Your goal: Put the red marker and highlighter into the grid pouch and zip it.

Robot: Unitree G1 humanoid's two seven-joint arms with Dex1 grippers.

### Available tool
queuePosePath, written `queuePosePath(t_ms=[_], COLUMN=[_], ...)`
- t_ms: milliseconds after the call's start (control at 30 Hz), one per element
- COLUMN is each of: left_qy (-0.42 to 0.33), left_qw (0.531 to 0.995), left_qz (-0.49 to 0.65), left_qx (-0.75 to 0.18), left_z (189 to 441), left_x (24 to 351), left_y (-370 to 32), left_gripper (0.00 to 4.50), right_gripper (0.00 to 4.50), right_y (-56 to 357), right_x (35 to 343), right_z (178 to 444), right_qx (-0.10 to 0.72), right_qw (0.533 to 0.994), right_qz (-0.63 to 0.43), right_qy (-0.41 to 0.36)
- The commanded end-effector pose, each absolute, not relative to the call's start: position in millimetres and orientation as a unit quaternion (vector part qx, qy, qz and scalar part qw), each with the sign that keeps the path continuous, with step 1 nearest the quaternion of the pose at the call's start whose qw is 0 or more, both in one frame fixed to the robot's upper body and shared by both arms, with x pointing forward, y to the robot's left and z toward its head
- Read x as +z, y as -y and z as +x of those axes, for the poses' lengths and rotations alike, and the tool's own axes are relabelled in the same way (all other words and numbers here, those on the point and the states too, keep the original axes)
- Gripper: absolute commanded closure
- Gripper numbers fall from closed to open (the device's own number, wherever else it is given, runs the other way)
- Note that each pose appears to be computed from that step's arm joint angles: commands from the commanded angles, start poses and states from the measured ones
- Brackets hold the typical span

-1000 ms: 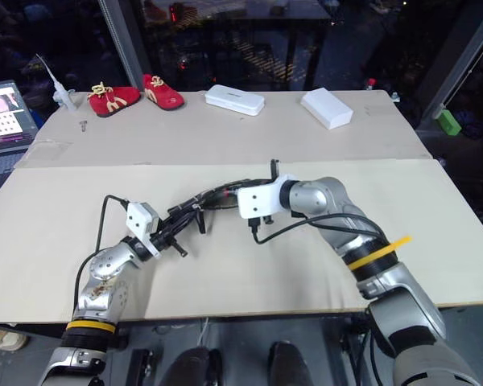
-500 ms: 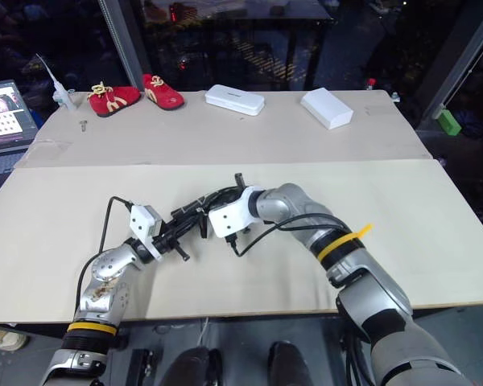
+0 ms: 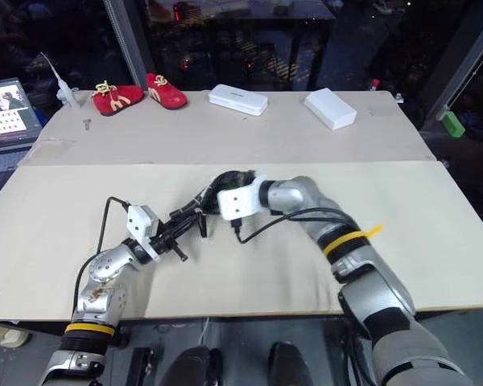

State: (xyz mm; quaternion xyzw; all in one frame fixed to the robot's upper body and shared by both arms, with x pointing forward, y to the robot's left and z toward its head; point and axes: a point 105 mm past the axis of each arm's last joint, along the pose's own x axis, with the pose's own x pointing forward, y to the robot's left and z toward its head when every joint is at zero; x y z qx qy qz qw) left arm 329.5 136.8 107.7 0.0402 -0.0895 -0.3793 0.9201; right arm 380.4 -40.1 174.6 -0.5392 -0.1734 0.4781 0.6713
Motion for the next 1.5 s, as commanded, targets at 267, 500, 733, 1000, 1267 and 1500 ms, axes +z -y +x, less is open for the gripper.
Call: queuePosePath(t_ms=[267,500,733,1000,1267,1500], left_qy=[0.107,0.109,0.108,0.108,0.109,0.11], left_qw=[0.913,0.911,0.909,0.908,0.908,0.909], left_qz=[0.046,0.046,0.045,0.043,0.04,0.039], left_qx=[-0.391,-0.395,-0.4,-0.402,-0.403,-0.401], left_z=[331,333,333,338,339,337], left_x=[118,121,121,122,120,119], left_y=[-133,-130,-126,-125,-122,-122], left_gripper=[4.5,4.5,4.5,4.5,4.5,4.5], right_gripper=[1.38,1.38,1.38,1.38,1.89,4.12], right_y=[111,87,37,-10,-10,-2], right_x=[200,143,132,154,153,152], right_z=[318,306,326,329,346,350], right_qx=[0.582,0.561,0.51,0.515,0.478,0.475], right_qw=[0.776,0.805,0.832,0.834,0.855,0.856], right_qz=[-0.242,-0.134,-0.095,-0.094,-0.11,-0.128], right_qy=[-0.009,-0.142,-0.194,-0.174,-0.167,-0.158])
